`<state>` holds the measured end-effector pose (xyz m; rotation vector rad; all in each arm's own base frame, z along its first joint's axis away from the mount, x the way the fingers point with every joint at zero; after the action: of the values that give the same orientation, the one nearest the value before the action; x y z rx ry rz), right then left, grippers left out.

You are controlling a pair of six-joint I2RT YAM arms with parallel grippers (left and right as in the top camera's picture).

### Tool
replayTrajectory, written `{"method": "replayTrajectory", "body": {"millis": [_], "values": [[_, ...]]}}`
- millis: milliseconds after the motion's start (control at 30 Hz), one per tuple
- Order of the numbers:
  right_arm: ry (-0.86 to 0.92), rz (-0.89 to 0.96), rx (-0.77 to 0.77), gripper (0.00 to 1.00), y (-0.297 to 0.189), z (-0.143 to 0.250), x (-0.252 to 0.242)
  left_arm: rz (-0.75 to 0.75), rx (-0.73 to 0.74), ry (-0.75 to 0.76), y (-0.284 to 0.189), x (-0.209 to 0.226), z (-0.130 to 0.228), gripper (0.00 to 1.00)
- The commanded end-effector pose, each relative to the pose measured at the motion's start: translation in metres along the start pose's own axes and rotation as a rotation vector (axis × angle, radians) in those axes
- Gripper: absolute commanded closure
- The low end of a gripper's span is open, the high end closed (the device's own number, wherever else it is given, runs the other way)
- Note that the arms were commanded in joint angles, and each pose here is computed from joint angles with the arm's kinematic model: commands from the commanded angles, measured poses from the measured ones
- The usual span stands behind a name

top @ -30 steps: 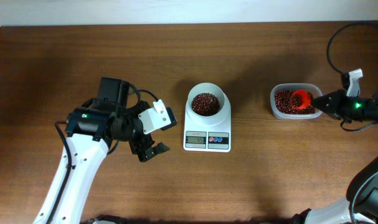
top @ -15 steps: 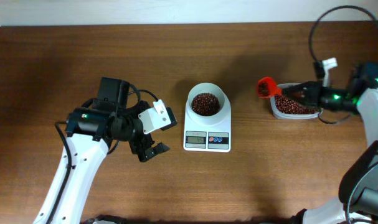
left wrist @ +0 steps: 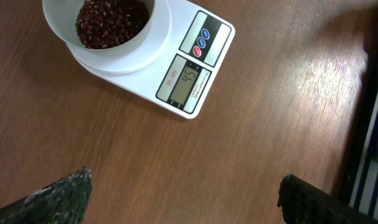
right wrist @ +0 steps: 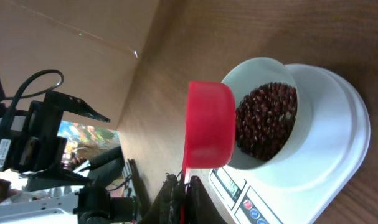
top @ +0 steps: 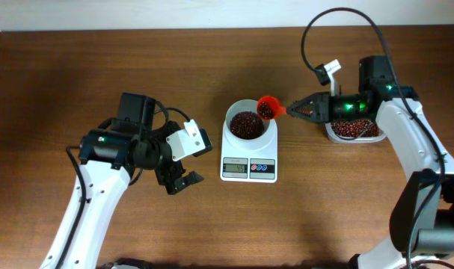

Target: Scoop and weigh 50g on scale

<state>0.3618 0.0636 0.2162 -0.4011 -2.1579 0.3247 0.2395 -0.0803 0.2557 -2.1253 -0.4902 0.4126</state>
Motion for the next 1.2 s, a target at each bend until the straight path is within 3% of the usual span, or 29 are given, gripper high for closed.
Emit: {"method": "replayTrajectory", "body": {"millis": [0,67,233,400,467,700,767,833,900,967,1000,1067,1133,1167], "values": [[-0.059,0.052,0.039,0.96,0.015,-0.001,0.000,0.014,-0.013,0.019,0.001,-0.002,-0.001,0.01],[-0.113,0.153,0.081,0.96,0.027,-0.002,-0.004,0.014,-0.013,0.019,0.001,-0.002,-0.001,0.01],[-0.285,0.153,0.123,0.96,0.052,-0.003,0.007,0.014,-0.013,0.019,0.001,-0.002,-0.001,0.01],[-0.267,0.242,0.142,0.96,0.050,-0.003,0.000,0.014,-0.013,0.019,0.001,-0.002,-0.001,0.01],[-0.285,0.147,0.120,0.96,0.052,-0.004,0.008,0.014,-0.013,0.019,0.001,-0.002,-0.001,0.01],[-0.297,0.206,0.130,0.96,0.053,-0.005,0.004,0.014,-0.013,0.019,0.001,-0.002,-0.001,0.01],[-0.314,0.140,0.117,0.96,0.055,-0.005,0.010,0.014,-0.013,0.019,0.001,-0.002,-0.001,0.01],[-0.323,0.226,0.133,0.96,0.054,-0.006,0.003,0.014,-0.013,0.019,0.001,-0.002,-0.001,0.01],[-0.383,0.087,0.102,0.96,0.056,-0.007,0.014,0.014,-0.013,0.019,0.001,-0.002,-0.001,0.01],[-0.333,0.200,0.121,0.96,0.054,-0.007,0.005,0.014,-0.013,0.019,0.001,-0.002,-0.001,0.01],[-0.379,0.103,0.099,0.96,0.057,-0.008,0.013,0.014,-0.013,0.019,0.001,-0.002,-0.001,0.01],[-0.342,0.222,0.126,0.96,0.055,-0.008,0.004,0.014,-0.013,0.019,0.001,-0.002,-0.001,0.01],[-0.371,0.129,0.092,0.96,0.057,-0.011,0.011,0.014,-0.013,0.019,0.001,-0.002,-0.001,0.01],[-0.355,0.221,0.109,0.96,0.056,-0.011,0.004,0.014,-0.013,0.019,0.001,-0.002,-0.001,0.01]]}}
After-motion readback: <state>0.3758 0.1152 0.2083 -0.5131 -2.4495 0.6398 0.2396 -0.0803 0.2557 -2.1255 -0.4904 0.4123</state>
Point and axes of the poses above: each gripper's point midway between its finger pads, its own y axis out along the fingers, its own x axis along the line the jaws close on, z = x × y, the point moved 9 cm from there along -y, back along the fingers, and after that the axes turned 10 degrees about -y, right-handed, at the moved point
